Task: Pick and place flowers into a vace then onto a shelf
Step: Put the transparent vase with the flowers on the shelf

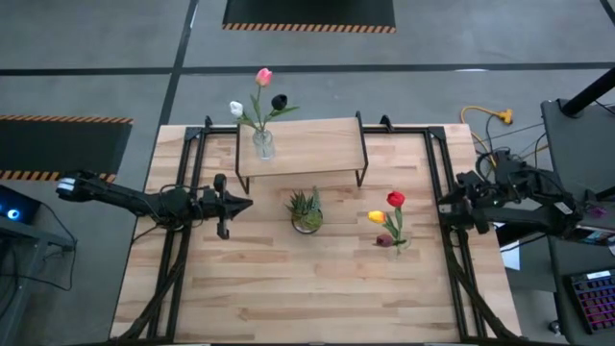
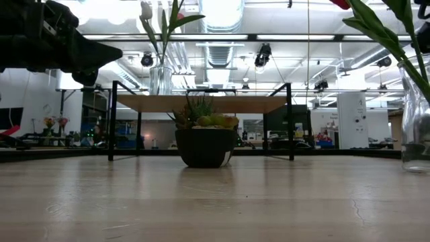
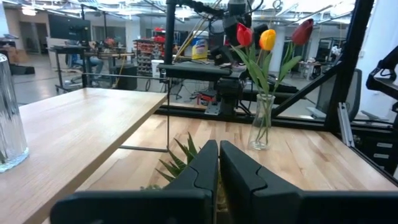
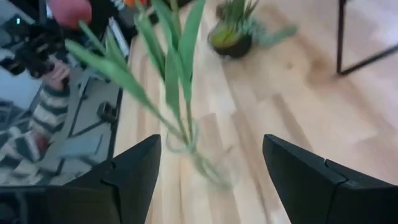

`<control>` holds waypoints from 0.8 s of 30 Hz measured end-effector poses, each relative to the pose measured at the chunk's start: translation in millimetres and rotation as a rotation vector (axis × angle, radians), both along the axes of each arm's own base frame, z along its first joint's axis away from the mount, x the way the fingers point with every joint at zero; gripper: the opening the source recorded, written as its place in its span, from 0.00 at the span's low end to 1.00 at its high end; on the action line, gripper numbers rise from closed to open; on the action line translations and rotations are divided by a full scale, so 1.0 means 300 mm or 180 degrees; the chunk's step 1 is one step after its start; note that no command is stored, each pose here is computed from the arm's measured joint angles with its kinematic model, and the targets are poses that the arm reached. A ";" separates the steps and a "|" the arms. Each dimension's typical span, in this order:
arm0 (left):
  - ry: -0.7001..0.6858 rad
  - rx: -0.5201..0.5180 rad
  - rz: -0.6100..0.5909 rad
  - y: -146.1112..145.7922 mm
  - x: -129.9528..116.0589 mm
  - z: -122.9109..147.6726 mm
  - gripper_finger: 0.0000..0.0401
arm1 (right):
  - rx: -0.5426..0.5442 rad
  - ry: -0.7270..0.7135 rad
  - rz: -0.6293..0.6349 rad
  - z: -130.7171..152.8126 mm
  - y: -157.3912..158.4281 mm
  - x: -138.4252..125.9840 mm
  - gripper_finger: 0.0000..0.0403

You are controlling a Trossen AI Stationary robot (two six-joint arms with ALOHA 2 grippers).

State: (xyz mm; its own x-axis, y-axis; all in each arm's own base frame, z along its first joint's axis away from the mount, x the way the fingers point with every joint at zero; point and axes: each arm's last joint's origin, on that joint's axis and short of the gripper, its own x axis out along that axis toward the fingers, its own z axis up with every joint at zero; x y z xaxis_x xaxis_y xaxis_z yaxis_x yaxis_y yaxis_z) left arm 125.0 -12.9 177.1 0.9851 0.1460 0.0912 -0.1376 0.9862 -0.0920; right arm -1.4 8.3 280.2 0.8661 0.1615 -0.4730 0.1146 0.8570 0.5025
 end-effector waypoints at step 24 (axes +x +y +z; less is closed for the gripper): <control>0.0001 0.0000 0.0002 0.000 0.000 0.000 0.00 | 0.0275 0.0035 0.0351 -0.054 0.001 0.085 0.67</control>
